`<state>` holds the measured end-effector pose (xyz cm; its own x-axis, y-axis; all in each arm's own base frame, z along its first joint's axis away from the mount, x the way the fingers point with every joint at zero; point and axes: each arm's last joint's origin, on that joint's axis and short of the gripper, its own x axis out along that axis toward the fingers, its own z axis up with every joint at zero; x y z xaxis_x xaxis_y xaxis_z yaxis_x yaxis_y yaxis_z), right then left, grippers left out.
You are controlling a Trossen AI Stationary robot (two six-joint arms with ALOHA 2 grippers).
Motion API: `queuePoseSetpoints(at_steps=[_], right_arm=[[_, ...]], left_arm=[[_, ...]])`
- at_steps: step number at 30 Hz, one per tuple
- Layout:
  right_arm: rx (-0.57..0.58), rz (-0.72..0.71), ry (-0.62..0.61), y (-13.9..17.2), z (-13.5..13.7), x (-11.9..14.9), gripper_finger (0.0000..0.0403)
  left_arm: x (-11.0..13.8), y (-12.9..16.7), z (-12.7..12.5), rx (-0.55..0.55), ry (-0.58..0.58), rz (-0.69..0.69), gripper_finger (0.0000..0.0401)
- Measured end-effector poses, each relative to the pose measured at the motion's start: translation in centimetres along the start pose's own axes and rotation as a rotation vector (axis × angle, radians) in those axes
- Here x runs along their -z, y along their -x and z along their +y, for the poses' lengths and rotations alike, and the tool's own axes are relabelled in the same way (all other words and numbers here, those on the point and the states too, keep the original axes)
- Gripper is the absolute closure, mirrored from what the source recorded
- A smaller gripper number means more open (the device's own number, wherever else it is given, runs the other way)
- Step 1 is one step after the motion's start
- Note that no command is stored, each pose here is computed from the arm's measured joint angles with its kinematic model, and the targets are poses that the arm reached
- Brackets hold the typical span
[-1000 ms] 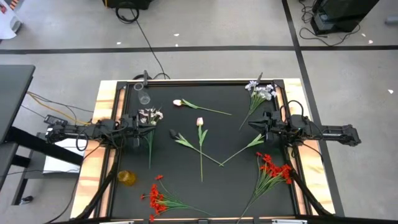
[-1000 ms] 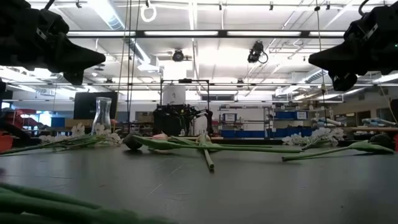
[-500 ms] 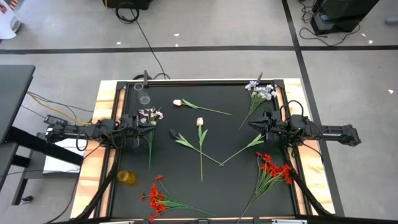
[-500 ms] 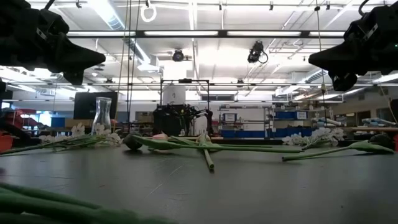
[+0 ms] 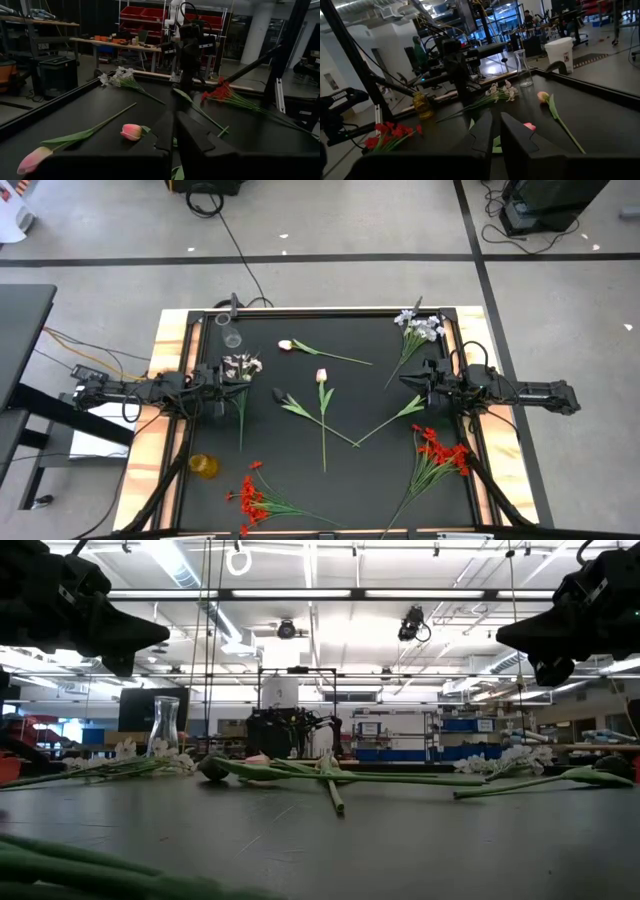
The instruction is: Sort flowers into vase by color
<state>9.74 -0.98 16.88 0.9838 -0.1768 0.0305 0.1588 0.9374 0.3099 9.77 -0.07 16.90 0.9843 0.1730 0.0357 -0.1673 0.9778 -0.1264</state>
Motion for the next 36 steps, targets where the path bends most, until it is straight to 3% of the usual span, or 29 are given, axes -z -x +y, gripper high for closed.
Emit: queuePoseSetpoints(at_steps=[18, 24, 36], right_arm=[[0.0, 0.0, 0.0, 0.0, 0.0, 0.0, 0.0359], [-0.001, -0.001, 0.0, 0.0, 0.0, 0.0, 0.0359], [-0.024, -0.18, -0.024, 0.2, 0.4, -1.7, 0.0359]], left_arm=[[-0.6, 0.0, 0.0, -0.012, -0.121, -0.061, 0.0374], [-1.3, 0.1, -0.1, -0.009, -0.085, -0.129, 0.0374], [-1.6, 0.1, -0.1, -0.005, -0.058, -0.167, 0.0374]])
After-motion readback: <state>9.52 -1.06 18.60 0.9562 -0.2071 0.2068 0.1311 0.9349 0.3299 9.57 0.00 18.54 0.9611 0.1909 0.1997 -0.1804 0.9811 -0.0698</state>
